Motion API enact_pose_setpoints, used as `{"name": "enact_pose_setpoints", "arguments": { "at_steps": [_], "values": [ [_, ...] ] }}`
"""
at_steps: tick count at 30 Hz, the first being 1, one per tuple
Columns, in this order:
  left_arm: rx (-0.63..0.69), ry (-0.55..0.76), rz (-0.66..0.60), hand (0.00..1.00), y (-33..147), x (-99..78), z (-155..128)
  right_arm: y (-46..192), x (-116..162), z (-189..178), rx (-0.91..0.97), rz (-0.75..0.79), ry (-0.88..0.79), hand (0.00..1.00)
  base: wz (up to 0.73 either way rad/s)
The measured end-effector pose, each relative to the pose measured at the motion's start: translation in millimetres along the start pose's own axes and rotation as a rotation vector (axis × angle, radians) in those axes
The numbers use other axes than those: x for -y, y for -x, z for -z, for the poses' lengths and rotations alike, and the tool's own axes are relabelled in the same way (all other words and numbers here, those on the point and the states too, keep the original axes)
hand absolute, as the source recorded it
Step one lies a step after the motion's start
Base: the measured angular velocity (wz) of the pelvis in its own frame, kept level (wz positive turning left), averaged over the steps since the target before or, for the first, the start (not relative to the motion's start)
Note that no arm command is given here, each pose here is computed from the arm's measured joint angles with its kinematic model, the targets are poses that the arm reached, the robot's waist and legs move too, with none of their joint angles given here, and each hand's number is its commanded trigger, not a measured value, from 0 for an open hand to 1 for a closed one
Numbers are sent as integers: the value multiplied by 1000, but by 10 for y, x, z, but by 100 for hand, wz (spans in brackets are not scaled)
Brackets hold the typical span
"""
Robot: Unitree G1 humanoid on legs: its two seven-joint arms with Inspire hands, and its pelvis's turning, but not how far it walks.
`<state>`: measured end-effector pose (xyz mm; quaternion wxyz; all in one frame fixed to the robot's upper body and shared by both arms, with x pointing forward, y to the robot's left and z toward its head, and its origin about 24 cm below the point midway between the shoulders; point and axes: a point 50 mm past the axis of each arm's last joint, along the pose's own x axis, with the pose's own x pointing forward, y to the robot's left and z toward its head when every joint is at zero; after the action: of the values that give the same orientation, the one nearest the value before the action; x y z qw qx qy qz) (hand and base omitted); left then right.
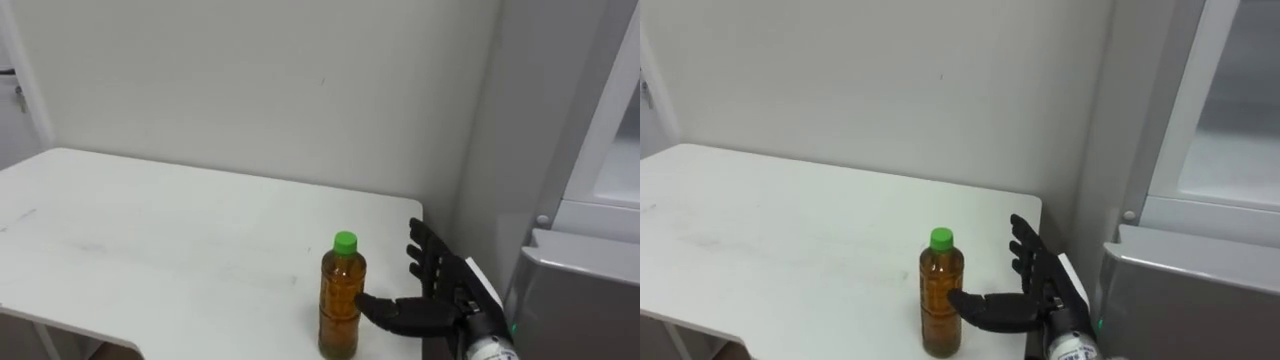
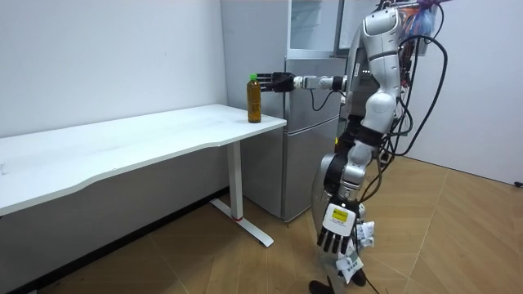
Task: Put the bottle in the upper fridge
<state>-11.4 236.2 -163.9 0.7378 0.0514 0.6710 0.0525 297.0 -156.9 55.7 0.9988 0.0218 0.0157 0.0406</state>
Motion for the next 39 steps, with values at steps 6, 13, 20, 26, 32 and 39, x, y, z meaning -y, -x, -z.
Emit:
{"name": "enact_pose_setpoints", "arguments": {
  "at_steps": [6,13,20,26,32,39],
  "values": [
    [-20,-7,11,0,-3,57,27,1,17,67,-41,15,0,0,1],
    [-51,-6,25,0,-3,111,78,14,-27,226,-108,17,25,0,11],
    [-53,-32,39,0,-5,157,75,16,-51,243,-114,26,24,0,5],
    [-53,-53,53,0,-7,197,71,23,-129,268,-123,-5,30,0,0],
    [-42,-81,64,0,-15,230,20,-25,-245,278,-132,-46,42,0,5],
    [-43,-102,72,0,-15,250,20,-30,-329,323,-161,-69,44,0,5]
  ]
}}
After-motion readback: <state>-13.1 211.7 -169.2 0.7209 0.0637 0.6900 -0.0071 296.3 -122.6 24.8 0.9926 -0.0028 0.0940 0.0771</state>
